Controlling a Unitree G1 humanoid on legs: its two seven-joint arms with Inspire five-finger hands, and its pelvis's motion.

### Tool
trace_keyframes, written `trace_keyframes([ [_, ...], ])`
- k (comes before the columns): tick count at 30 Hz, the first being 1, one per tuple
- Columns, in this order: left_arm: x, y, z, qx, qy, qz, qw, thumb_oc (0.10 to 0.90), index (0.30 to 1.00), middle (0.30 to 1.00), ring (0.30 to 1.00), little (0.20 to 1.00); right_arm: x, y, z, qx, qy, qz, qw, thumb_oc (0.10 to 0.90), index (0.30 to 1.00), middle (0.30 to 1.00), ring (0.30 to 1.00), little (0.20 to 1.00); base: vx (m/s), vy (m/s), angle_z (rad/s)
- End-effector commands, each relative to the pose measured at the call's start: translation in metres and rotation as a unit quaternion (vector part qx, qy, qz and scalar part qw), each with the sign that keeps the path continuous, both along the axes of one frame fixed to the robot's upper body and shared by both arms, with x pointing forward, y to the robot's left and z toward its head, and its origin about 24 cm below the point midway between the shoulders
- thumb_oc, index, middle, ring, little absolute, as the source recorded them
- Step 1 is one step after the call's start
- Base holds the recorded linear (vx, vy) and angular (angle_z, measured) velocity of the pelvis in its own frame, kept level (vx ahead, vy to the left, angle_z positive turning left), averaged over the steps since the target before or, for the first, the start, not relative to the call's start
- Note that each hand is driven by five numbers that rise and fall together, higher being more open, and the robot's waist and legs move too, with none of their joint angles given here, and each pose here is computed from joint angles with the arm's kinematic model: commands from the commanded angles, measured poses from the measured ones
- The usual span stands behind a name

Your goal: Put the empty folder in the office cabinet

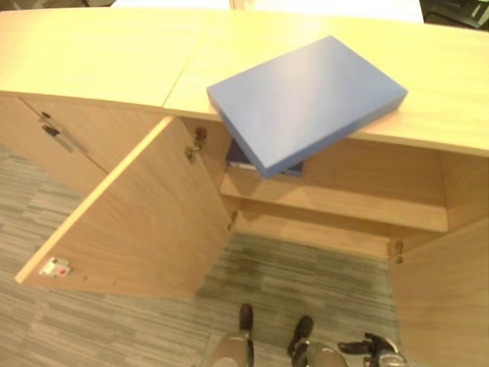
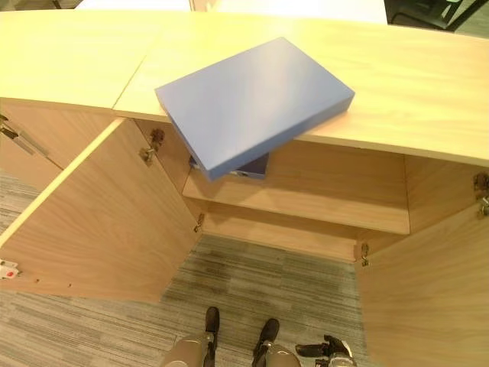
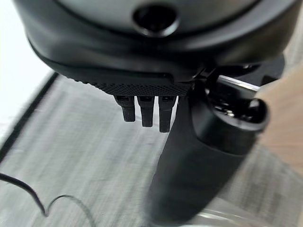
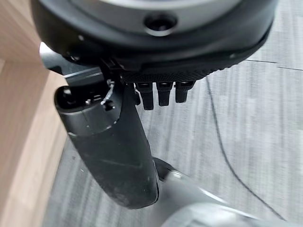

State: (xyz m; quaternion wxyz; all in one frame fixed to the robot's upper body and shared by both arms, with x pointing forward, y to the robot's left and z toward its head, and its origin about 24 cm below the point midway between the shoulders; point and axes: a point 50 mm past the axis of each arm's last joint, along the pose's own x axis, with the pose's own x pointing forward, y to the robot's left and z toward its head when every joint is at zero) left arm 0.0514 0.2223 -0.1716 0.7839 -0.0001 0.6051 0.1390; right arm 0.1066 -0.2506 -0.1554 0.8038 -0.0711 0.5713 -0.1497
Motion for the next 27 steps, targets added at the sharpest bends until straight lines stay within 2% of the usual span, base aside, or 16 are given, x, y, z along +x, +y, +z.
trace_keyframes([
  [1, -0.005, 0.010, 0.002, 0.015, -0.001, 0.007, 1.000, 0.800, 0.900, 0.900, 0.900, 0.900, 0.000, -0.006, 0.001, -0.012, 0.007, 0.008, 1.000, 0.800, 0.900, 0.900, 0.900, 0.900, 0.06, 0.037, 0.10],
  [8, -0.005, 0.003, 0.001, -0.004, -0.010, 0.000, 1.000, 0.800, 0.900, 0.900, 0.900, 0.900, -0.010, 0.002, -0.003, 0.001, 0.022, 0.018, 1.000, 0.800, 0.900, 0.900, 0.900, 0.900, 0.05, 0.041, 0.02],
  [10, 0.007, -0.003, 0.002, -0.038, -0.049, 0.045, 0.997, 0.800, 0.900, 0.900, 0.900, 0.900, -0.013, 0.003, -0.004, 0.006, 0.023, 0.015, 1.000, 0.800, 0.900, 0.900, 0.900, 0.900, 0.02, 0.010, -0.06],
  [12, 0.039, -0.005, 0.015, -0.077, -0.153, 0.084, 0.982, 0.800, 0.900, 0.900, 0.900, 0.900, -0.014, 0.003, -0.004, 0.008, 0.025, 0.017, 1.000, 0.800, 0.900, 0.900, 0.900, 0.900, 0.00, 0.000, 0.00],
  [13, 0.058, -0.003, 0.030, -0.093, -0.221, 0.090, 0.967, 0.800, 0.900, 0.900, 0.900, 0.900, -0.015, 0.002, -0.004, 0.007, 0.027, 0.020, 0.999, 0.800, 0.900, 0.900, 0.900, 0.900, 0.00, 0.000, 0.00],
  [14, 0.079, 0.000, 0.062, -0.122, -0.323, 0.083, 0.935, 0.800, 0.900, 0.900, 0.900, 0.900, -0.017, 0.001, -0.004, 0.004, 0.034, 0.030, 0.999, 0.800, 0.900, 0.900, 0.900, 0.900, 0.00, 0.000, 0.00],
  [15, 0.079, 0.000, 0.062, -0.121, -0.323, 0.083, 0.935, 0.800, 0.900, 0.900, 0.900, 0.900, -0.018, 0.001, -0.005, 0.004, 0.034, 0.030, 0.999, 0.800, 0.900, 0.900, 0.900, 0.900, 0.00, -0.002, 0.06],
  [17, 0.099, 0.000, 0.094, -0.134, -0.398, 0.039, 0.907, 0.800, 0.900, 0.900, 0.900, 0.900, -0.019, 0.001, -0.005, 0.002, 0.041, 0.042, 0.998, 0.800, 0.900, 0.900, 0.900, 0.900, 0.01, 0.004, 0.15],
  [18, 0.099, 0.000, 0.094, -0.134, -0.398, 0.039, 0.907, 0.800, 0.900, 0.900, 0.900, 0.900, -0.019, 0.002, -0.005, 0.002, 0.041, 0.042, 0.998, 0.800, 0.900, 0.900, 0.900, 0.900, 0.01, 0.009, 0.03],
  [19, 0.120, 0.000, 0.134, -0.125, -0.472, -0.034, 0.872, 0.800, 0.900, 0.900, 0.900, 0.900, -0.020, 0.002, -0.005, 0.001, 0.043, 0.051, 0.998, 0.800, 0.900, 0.900, 0.900, 0.900, 0.00, 0.004, -0.06],
  [21, 0.132, 0.000, 0.168, -0.108, -0.529, -0.089, 0.837, 0.800, 0.900, 0.900, 0.900, 0.900, -0.022, 0.004, -0.006, 0.005, 0.045, 0.059, 0.997, 0.800, 0.900, 0.900, 0.900, 0.900, 0.02, 0.001, -0.07],
  [23, 0.137, 0.000, 0.196, -0.089, -0.575, -0.124, 0.804, 0.800, 0.900, 0.900, 0.900, 0.900, -0.024, 0.007, -0.007, 0.009, 0.046, 0.064, 0.997, 0.800, 0.900, 0.900, 0.900, 0.900, 0.02, 0.002, -0.06],
  [24, 0.137, 0.000, 0.197, -0.089, -0.575, -0.124, 0.804, 0.800, 0.900, 0.900, 0.900, 0.900, -0.023, 0.007, -0.007, 0.010, 0.046, 0.065, 0.997, 0.800, 0.900, 0.900, 0.900, 0.900, 0.00, 0.000, 0.00],
  [25, 0.141, -0.001, 0.226, -0.064, -0.624, -0.143, 0.766, 0.800, 0.900, 0.900, 0.900, 0.900, -0.026, 0.011, -0.009, 0.015, 0.050, 0.073, 0.996, 0.800, 0.900, 0.900, 0.900, 0.900, 0.00, 0.000, 0.00],
  [27, 0.142, 0.000, 0.246, -0.040, -0.658, -0.148, 0.737, 0.800, 0.900, 0.900, 0.900, 0.900, -0.031, 0.016, -0.010, 0.022, 0.054, 0.081, 0.995, 0.800, 0.900, 0.900, 0.900, 0.900, 0.01, -0.006, -0.02],
])
